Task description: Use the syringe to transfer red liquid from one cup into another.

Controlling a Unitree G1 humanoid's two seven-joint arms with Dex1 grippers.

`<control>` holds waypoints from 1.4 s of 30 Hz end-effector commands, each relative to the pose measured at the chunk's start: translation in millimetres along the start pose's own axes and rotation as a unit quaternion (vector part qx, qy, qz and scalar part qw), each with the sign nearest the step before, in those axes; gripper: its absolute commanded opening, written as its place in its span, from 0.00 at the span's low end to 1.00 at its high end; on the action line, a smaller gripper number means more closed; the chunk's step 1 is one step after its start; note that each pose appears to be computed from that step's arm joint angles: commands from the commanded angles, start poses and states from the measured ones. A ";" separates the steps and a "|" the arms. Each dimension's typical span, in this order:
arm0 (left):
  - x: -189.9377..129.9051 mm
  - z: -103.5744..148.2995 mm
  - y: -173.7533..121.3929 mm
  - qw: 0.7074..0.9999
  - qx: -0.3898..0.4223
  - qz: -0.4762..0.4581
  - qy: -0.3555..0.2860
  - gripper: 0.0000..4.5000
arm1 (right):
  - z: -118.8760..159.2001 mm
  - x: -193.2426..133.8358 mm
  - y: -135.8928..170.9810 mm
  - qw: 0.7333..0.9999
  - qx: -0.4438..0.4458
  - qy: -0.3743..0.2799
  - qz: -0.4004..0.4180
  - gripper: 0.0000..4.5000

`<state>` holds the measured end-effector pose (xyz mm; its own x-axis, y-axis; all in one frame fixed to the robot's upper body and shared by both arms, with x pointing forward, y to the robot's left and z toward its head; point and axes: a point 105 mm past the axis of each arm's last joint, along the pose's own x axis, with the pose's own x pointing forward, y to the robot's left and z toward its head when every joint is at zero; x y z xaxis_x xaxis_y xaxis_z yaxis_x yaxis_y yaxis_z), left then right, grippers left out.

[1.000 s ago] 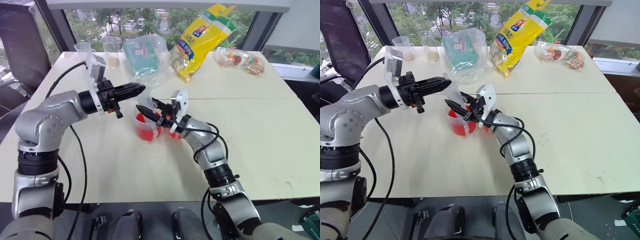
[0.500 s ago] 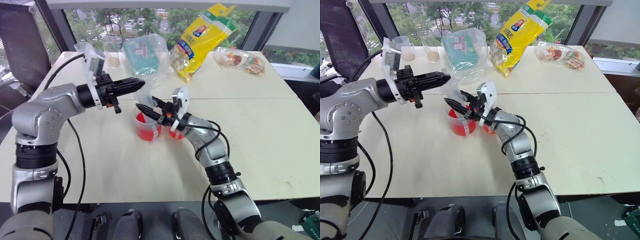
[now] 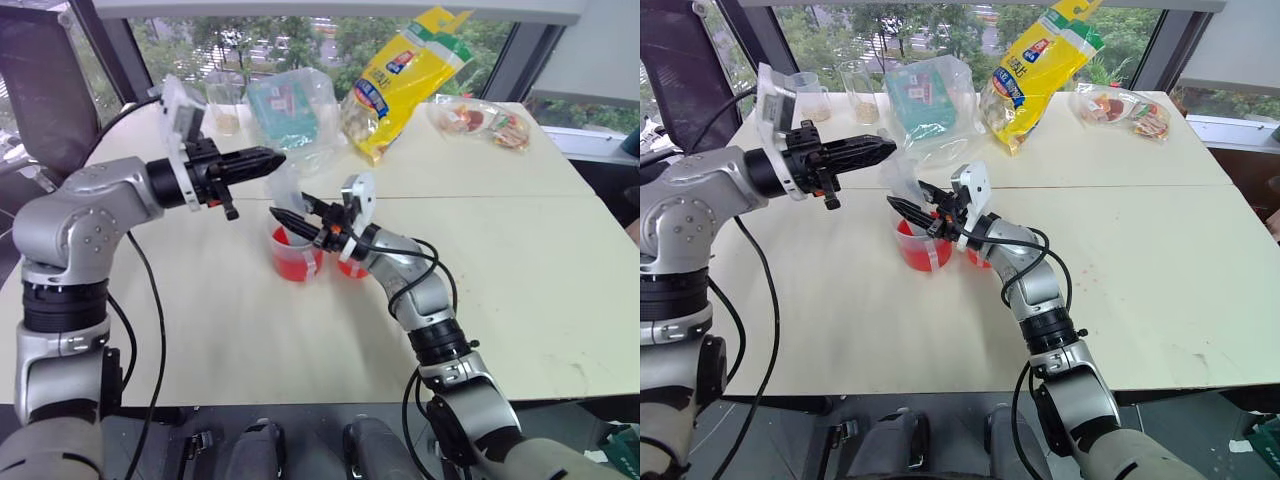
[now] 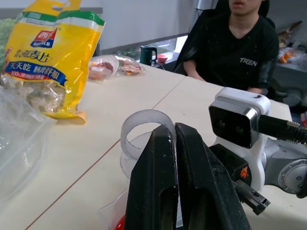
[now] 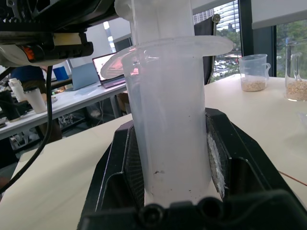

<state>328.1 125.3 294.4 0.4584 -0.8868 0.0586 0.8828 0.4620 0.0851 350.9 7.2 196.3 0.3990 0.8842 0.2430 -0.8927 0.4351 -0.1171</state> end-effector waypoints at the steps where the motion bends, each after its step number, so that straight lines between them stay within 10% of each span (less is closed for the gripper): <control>1: -11.7 55.4 -2.6 0.993 0.091 0.018 -0.075 0.02 | -27.0 0.9 16.5 0.998 0.019 0.049 0.042 0.31; 13: -9.3 46.3 -4.6 0.994 0.075 0.017 -0.074 0.02 | -12.8 2.4 14.1 0.999 0.006 0.031 0.041 0.31; 24: -19.3 10.0 -4.0 0.998 0.046 0.028 -0.029 0.99 | 20.5 7.1 -1.4 1.000 -0.015 -0.006 0.022 0.31; 42: -38.2 12.0 2.3 0.997 0.050 0.052 -0.027 0.99 | 121.5 -2.7 -29.4 0.989 -0.031 -0.136 -0.053 0.31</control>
<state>314.9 161.3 290.0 0.5537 -0.8278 0.0901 0.8182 0.5610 0.1258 360.5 -17.5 287.1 0.4402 0.7905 0.4258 -0.8458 0.5242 -0.0987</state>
